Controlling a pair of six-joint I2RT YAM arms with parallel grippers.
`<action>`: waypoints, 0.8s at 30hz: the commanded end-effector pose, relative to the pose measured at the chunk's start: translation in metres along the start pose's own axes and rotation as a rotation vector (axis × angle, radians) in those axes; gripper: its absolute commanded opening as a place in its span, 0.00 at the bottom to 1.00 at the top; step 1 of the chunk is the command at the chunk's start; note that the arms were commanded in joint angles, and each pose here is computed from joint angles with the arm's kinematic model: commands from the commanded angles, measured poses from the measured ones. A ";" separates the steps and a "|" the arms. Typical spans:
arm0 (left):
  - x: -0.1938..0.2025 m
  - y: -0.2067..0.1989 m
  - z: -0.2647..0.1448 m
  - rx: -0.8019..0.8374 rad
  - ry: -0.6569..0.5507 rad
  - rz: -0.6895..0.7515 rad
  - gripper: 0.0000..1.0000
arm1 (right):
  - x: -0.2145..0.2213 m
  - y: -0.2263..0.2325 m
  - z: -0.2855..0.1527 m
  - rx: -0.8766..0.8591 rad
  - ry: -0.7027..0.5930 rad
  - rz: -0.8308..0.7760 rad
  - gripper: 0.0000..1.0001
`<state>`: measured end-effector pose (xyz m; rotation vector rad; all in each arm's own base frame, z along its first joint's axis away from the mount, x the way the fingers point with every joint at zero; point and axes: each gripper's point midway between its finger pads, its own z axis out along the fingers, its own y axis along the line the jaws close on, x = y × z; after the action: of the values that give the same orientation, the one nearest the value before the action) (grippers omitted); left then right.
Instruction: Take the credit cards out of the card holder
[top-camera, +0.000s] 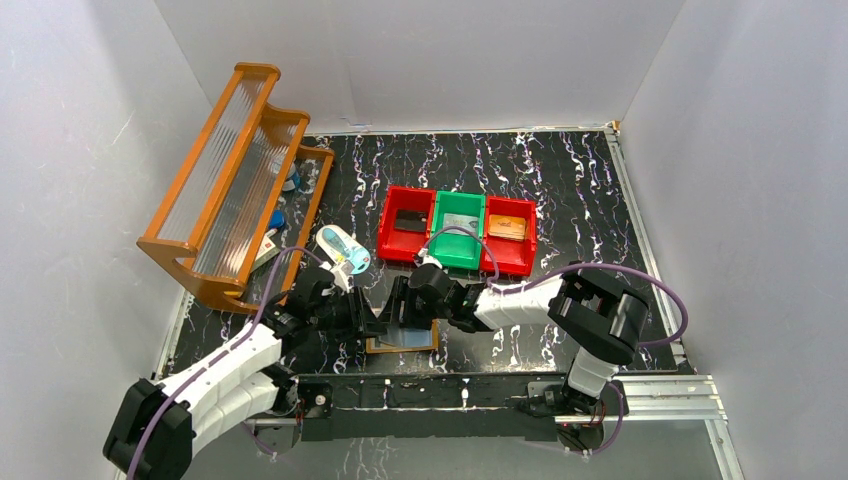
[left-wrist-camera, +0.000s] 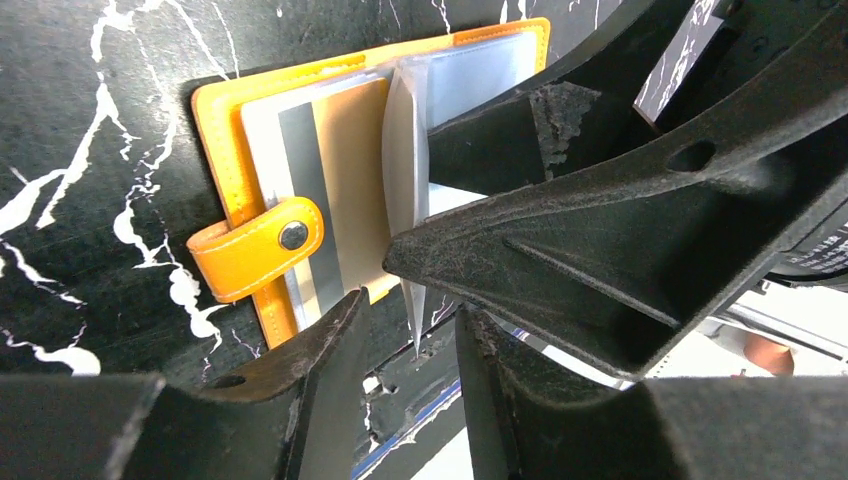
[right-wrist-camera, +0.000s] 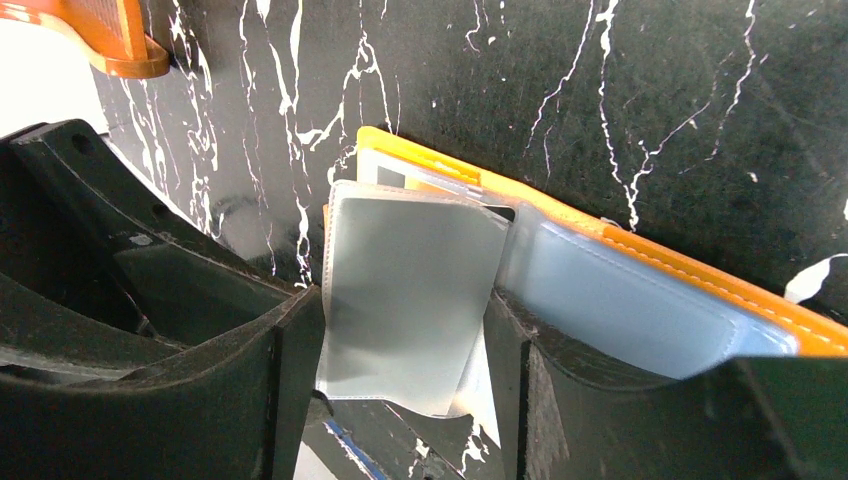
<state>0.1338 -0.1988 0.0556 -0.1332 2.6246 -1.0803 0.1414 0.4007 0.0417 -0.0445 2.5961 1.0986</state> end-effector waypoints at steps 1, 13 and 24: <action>-0.001 -0.017 0.004 0.093 0.014 0.049 0.35 | 0.034 -0.053 0.004 0.155 0.103 -0.009 0.69; -0.005 -0.051 0.015 0.226 0.039 0.140 0.37 | 0.015 -0.009 -0.011 0.016 0.059 -0.007 0.84; -0.016 -0.082 0.023 0.328 0.025 0.198 0.41 | -0.018 -0.009 -0.043 0.116 -0.083 0.006 0.93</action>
<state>0.1282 -0.2397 0.0604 0.1072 2.5803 -1.3038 0.1556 0.3690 0.0543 0.0708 2.5895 0.9650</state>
